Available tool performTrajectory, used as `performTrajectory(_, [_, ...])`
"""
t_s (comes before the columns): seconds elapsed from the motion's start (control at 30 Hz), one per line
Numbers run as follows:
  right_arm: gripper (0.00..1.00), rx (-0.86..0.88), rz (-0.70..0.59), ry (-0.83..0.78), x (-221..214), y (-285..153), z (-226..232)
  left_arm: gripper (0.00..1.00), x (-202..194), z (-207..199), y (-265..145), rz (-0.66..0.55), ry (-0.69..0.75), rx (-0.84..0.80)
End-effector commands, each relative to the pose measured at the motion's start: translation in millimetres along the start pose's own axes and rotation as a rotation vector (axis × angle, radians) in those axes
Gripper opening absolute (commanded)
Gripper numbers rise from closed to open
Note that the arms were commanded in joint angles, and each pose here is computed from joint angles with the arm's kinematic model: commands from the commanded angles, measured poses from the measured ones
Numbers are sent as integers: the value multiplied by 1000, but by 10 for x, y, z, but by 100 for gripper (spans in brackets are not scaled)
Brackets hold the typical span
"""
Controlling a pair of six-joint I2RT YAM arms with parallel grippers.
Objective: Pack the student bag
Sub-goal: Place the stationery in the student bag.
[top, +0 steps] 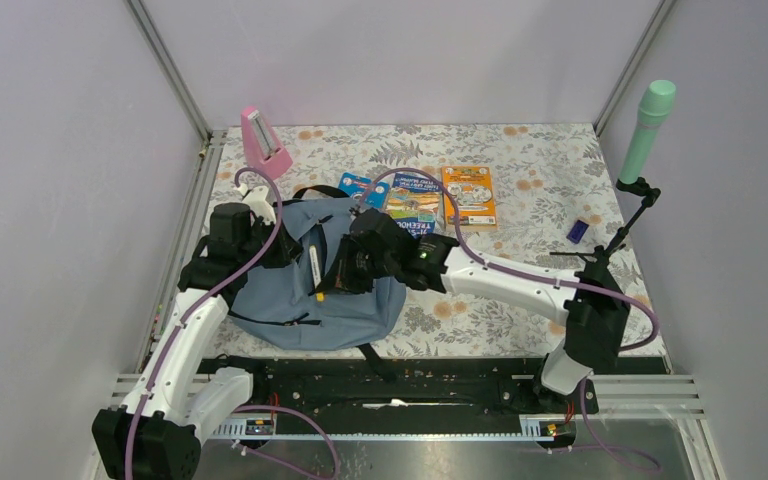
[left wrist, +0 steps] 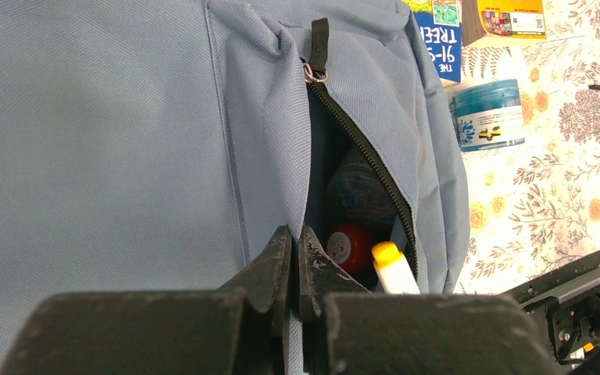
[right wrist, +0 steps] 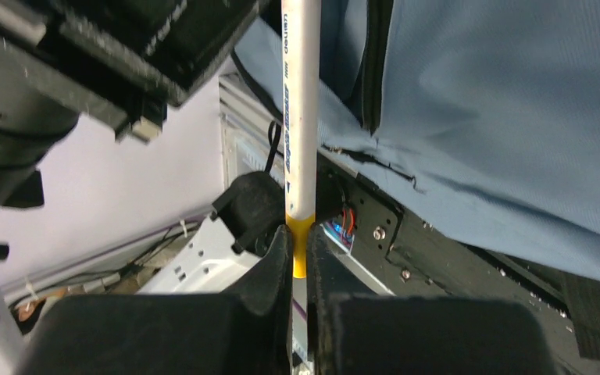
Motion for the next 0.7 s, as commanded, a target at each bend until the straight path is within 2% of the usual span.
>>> performTrajectory(0.0, [0,-21,-110,25,203,155,132,0,481,-292,-146,-172,50,-117])
performTrajectory(0.23, [0,-96,-154,49,300,434,52,0,497,-308,-167,-181,54,-123])
performTrajectory(0.47, [1,-206,-356,-51,684,411,-6,0,495,-322,-183,-185,56,-130])
performTrajectory(0.57, [7,-268,-421,-105,808,431,-75,0,493,-327,-181,-184,56,-134])
performTrajectory(0.63, [14,-293,-432,-131,837,470,-112,0,489,-328,-180,-183,56,-135])
performTrajectory(0.67, [15,-307,-427,-138,837,494,-140,0,491,-328,-182,-184,56,-135])
Point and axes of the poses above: each gripper's point midway between its finger pads, its own y axis out along the fingers, its own z axis along the line the jaws close on, x = y × z, the point moved 2 cm from there along -y, back along the fingers, and after that the axes turned 1 degree about -y, right-handed, at the moved point
